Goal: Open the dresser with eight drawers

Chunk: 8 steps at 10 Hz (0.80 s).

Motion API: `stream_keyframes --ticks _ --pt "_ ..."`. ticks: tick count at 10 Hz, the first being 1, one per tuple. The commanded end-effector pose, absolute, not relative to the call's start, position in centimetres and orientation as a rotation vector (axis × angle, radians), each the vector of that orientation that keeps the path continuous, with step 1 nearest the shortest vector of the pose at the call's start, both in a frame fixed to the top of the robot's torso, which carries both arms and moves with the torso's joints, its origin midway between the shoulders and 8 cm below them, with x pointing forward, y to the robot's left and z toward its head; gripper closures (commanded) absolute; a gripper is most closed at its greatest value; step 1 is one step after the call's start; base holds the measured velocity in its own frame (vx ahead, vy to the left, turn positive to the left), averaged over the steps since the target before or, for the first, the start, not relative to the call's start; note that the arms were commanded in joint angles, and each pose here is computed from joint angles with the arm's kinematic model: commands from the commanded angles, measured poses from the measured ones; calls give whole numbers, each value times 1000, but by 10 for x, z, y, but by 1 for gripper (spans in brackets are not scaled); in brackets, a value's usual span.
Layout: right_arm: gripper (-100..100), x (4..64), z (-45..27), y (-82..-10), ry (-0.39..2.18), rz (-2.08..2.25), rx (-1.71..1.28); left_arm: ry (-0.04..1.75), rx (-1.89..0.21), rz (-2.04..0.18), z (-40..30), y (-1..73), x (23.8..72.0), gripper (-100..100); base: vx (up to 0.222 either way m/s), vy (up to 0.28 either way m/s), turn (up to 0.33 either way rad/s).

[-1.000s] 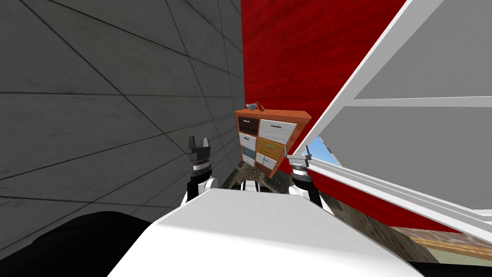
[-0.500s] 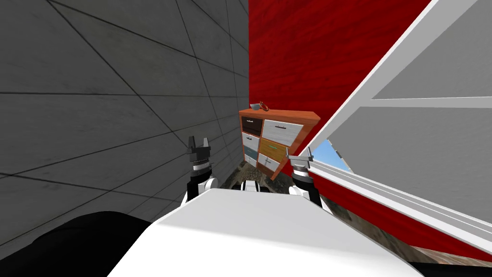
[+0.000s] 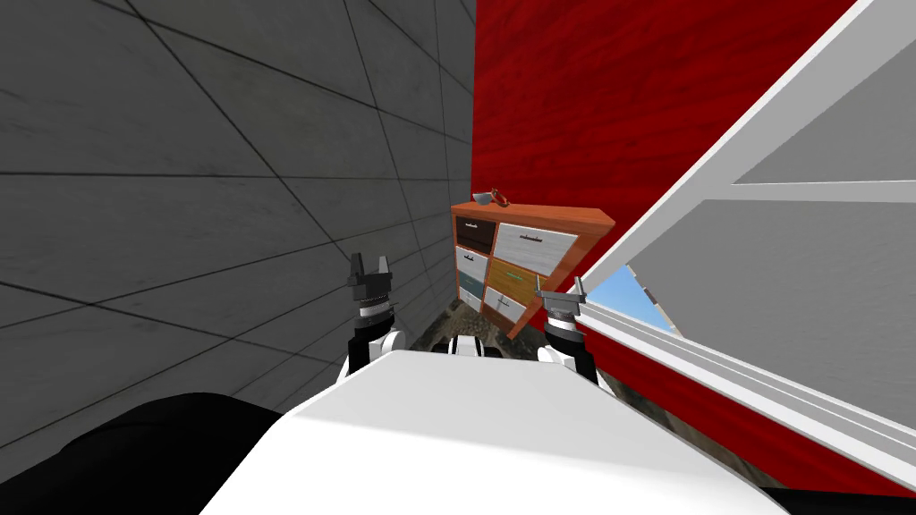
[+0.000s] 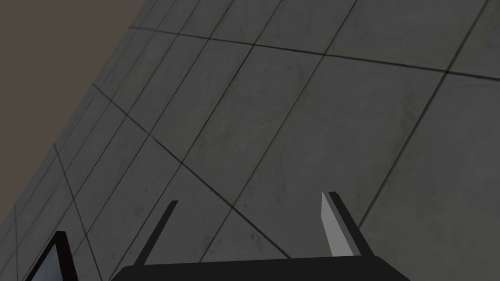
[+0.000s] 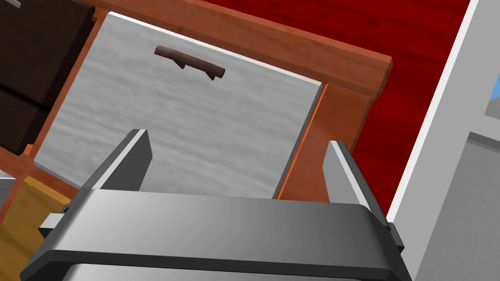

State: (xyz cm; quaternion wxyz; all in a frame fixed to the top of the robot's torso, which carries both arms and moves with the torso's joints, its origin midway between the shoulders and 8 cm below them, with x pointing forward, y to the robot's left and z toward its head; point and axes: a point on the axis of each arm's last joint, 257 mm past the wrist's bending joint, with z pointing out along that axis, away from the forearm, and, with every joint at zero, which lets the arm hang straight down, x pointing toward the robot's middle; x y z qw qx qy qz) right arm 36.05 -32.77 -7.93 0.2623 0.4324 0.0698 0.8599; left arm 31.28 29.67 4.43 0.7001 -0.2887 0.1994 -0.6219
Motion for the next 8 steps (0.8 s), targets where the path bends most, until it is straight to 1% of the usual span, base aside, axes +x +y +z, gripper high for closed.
stream_keyframes --ticks 1,2,3,6,7,8 --pt "-100 359 -85 -338 100 2394 1197 444 -643 -1385 44 297 313 0 7 -4 163" --pt "-100 359 -85 -338 84 2417 1206 444 -643 -1385 44 297 313 0 8 -7 125" --pt "-100 359 -85 -338 78 2426 1209 444 -643 -1385 44 297 313 0 0 0 0" --pt "-100 358 -96 -355 -72 2508 1242 444 -643 -1385 44 297 313 0 8 -8 155" --pt "-100 358 -96 -355 -90 2532 1249 444 -643 -1385 44 297 313 0 9 -12 92" --pt "-100 358 -96 -355 -101 2546 1254 444 -643 -1385 44 297 313 0 5 -5 -16"
